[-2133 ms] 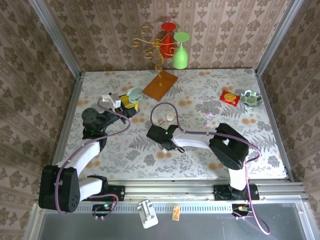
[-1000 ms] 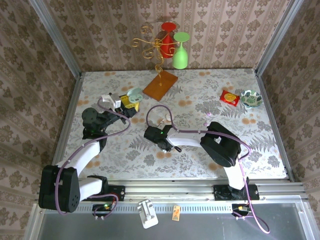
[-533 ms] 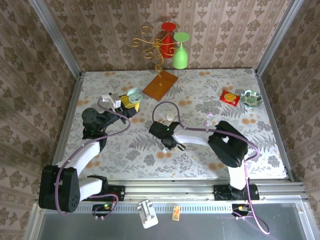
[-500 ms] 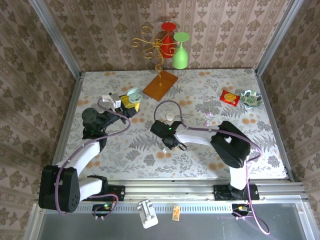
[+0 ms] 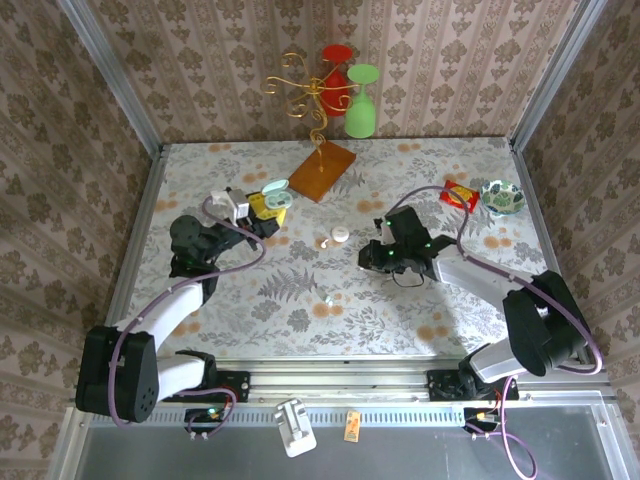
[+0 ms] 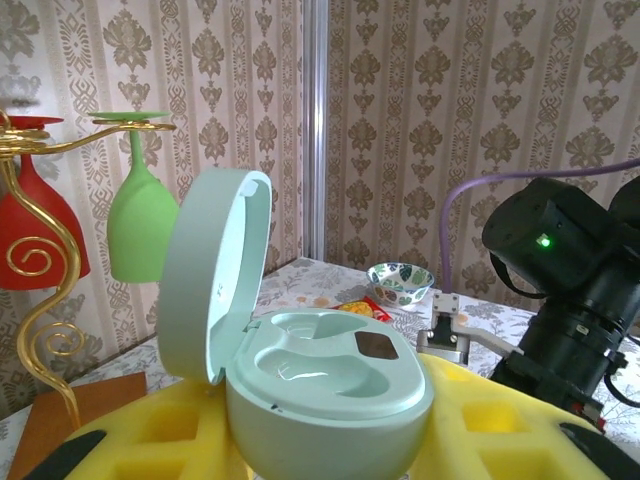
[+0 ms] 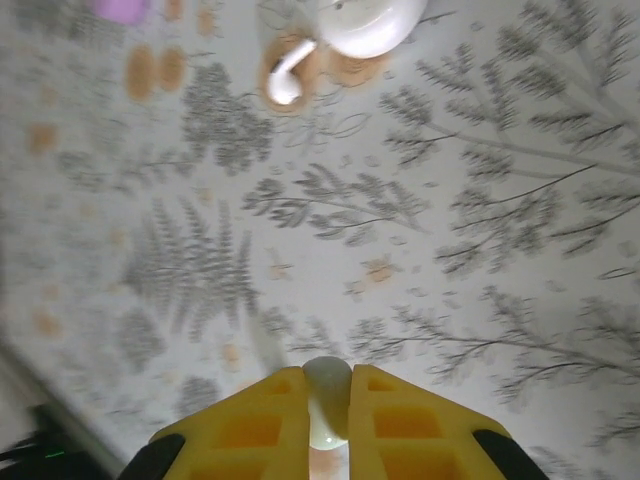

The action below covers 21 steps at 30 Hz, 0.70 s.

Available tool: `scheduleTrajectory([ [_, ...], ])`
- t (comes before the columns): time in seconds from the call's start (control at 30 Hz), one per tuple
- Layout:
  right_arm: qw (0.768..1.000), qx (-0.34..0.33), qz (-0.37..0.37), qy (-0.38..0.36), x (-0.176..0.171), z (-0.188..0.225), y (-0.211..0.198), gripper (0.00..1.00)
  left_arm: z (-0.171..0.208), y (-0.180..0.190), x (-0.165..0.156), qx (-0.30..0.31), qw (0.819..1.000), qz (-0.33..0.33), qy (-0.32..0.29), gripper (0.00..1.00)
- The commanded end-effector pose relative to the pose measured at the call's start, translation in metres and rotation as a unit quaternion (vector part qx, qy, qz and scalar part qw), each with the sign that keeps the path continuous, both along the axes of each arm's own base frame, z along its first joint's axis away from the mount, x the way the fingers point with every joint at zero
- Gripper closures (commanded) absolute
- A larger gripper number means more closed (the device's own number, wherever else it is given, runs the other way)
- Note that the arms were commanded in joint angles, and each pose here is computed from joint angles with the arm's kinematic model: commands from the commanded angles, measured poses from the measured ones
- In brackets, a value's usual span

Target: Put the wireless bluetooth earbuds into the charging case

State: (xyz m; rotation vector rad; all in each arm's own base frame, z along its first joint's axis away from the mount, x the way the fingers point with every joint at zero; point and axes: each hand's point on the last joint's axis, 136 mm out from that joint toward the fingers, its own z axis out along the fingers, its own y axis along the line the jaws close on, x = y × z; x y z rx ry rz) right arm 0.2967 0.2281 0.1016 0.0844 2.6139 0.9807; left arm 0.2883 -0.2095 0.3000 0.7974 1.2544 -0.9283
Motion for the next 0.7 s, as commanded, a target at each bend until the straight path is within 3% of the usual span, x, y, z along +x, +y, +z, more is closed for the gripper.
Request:
scheduleTrajectory([
  [0.0, 0.988, 0.148, 0.041, 0.013, -0.010, 0.045, 0.025, 0.85, 0.012, -0.004, -0.001, 0.000, 1.000, -0.006, -0.030, 0.68],
  [0.33, 0.965, 0.260, 0.016, 0.021, -0.004, 0.077, 0.013, 0.86, 0.008, -0.011, -0.006, 0.003, 0.999, -0.013, -0.030, 0.68],
  [0.67, 0.952, 0.300, -0.037, 0.055, 0.006, 0.092, 0.011, 0.87, 0.002, -0.020, -0.007, 0.006, 0.999, -0.024, -0.029, 0.68],
])
